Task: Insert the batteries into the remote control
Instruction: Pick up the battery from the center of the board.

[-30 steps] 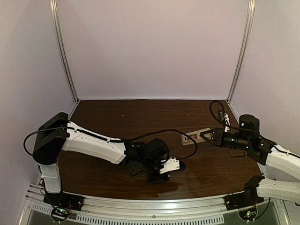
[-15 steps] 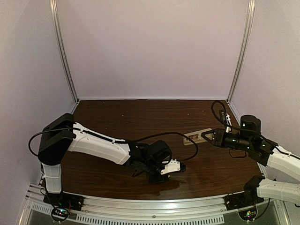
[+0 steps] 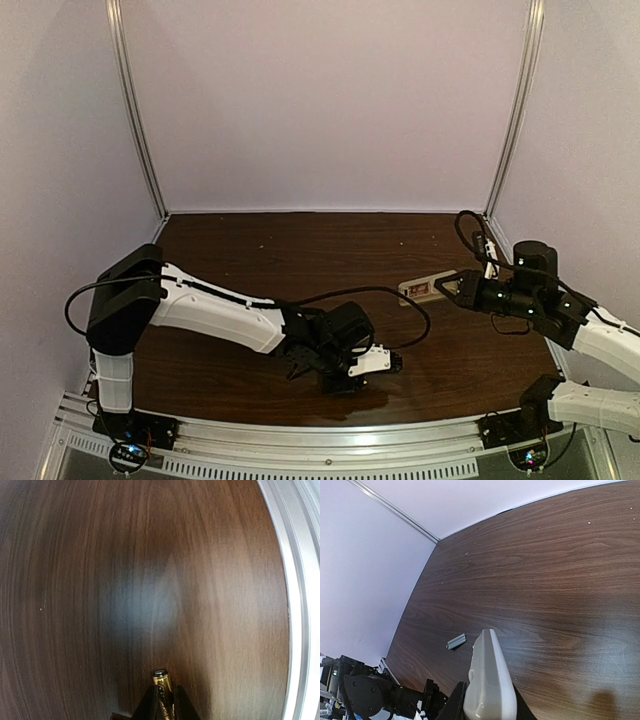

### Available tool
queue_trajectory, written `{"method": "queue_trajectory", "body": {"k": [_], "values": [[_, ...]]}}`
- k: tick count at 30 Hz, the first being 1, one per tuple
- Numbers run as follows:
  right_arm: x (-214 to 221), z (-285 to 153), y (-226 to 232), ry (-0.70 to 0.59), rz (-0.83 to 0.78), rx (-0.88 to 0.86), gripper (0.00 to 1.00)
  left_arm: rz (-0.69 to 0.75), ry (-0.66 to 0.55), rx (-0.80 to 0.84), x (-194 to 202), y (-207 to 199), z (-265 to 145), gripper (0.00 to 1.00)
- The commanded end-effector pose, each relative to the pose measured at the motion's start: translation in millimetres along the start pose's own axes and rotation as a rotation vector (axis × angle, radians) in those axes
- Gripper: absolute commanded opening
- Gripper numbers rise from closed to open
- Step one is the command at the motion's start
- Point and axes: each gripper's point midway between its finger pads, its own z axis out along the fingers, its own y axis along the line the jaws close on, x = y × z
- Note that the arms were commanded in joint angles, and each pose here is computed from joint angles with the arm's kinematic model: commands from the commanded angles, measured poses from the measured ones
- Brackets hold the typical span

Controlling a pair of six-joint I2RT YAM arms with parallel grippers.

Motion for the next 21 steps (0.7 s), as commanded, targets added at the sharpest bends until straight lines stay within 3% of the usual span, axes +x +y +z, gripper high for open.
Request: {"method": "queue_trajectory", "body": {"k": [1, 6, 10, 21], "values": [[-12.7, -1.0, -8.5, -0.025, 0.024, 0.081, 0.0, 0.022, -0.009, 0.041, -6.7, -7.8, 8.8, 0.11], [-19.2, -3.0, -7.3, -0.063, 0.026, 0.076, 0.0, 0.025, 0.005, 0.059, -4.1, -10.7, 11.4, 0.09], [-17.1, 0.2, 0.2, -0.017, -0.009, 0.053, 0.0, 0.02, 0.045, 0.063, 6.1, -12.5, 11.7, 0.11], [-9.3, 3.9, 12.0, 0.019, -0.033, -0.036, 0.0, 0.022, 0.101, 0.01, 16.1, -5.9, 5.4, 0.27]]}}
